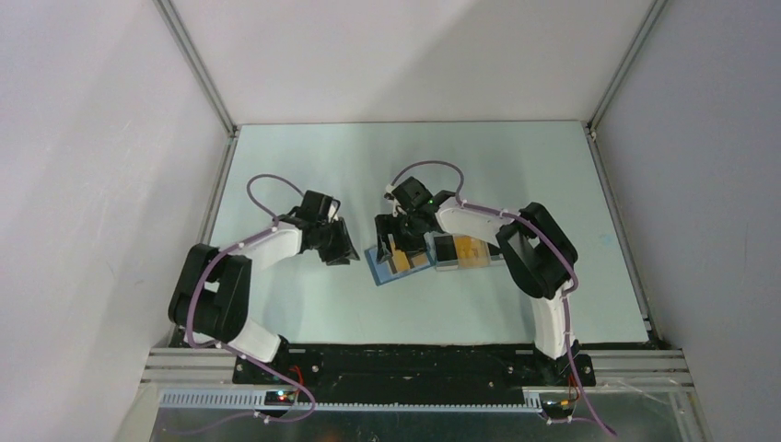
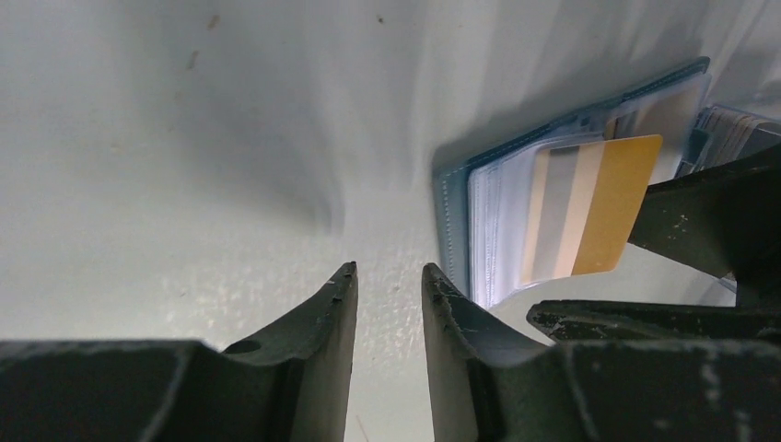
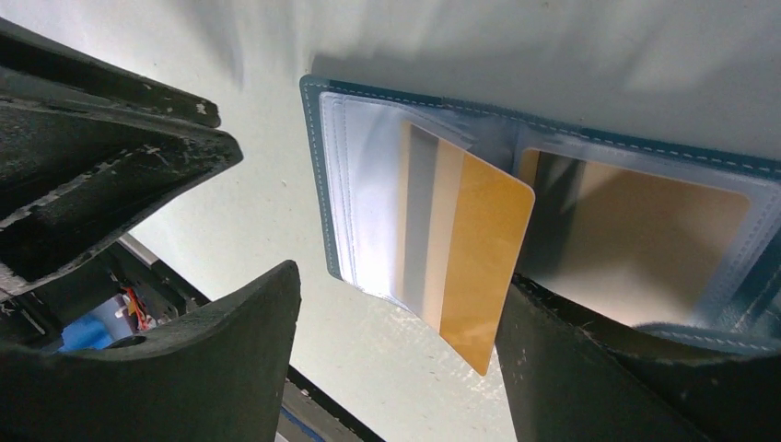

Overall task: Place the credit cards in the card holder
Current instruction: Insert the credit card into the card holder.

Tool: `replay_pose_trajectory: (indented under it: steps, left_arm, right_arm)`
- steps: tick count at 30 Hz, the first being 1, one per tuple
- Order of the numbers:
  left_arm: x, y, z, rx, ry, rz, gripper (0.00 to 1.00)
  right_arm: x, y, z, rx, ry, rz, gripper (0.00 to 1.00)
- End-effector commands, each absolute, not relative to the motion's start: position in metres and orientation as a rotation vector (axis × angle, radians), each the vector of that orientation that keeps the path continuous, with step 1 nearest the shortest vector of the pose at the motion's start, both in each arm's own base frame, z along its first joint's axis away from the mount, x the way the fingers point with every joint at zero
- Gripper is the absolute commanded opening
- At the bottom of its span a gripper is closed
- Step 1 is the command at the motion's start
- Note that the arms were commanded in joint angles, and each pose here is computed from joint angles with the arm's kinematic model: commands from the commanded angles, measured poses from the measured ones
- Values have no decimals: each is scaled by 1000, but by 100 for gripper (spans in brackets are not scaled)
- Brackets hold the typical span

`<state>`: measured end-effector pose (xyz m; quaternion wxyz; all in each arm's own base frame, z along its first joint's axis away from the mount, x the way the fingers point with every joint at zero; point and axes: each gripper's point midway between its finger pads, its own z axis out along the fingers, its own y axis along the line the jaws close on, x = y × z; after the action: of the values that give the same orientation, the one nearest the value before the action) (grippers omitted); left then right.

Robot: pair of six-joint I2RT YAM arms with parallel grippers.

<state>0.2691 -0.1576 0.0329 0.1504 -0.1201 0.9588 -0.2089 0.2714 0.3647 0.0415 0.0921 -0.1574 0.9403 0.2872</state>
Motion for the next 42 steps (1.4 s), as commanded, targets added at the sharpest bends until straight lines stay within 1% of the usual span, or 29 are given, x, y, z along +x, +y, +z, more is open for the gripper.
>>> replay_pose_trajectory:
  steps: [1,6,12,14,15,18,19,22,26,32,42]
  left_arm:
    - [278,-180,36,-338,2722,-709,37]
    - [278,-191,31,-334,2728,-736,37]
    - [278,-191,18,-337,2756,-678,33]
    - [277,-190,13,-344,2767,-656,31]
    - [277,-190,11,-346,2770,-646,29]
    - [275,-191,5,-344,2787,-630,25]
    - [275,-191,5,-341,2788,-630,24]
    - [275,-192,4,-338,2792,-627,20]
    - [275,-192,3,-335,2796,-624,18]
    - [274,-193,2,-328,2800,-626,17]
    - [275,-193,14,-318,2765,-649,18]
  right_arm:
    - [276,357,65,-498,2751,803,78]
    - [276,358,76,-485,2743,880,81]
    - [282,348,75,-461,2753,833,81]
    - [282,345,69,-458,2767,804,78]
    - [282,344,64,-459,2779,791,74]
    - [279,344,49,-470,2820,776,66]
    - [278,344,46,-473,2829,782,62]
    - [272,349,36,-490,2862,822,57]
    - [263,364,36,-525,2866,920,51]
    - [250,393,55,-625,2797,1066,48]
    - [250,405,67,-655,2737,1134,48]
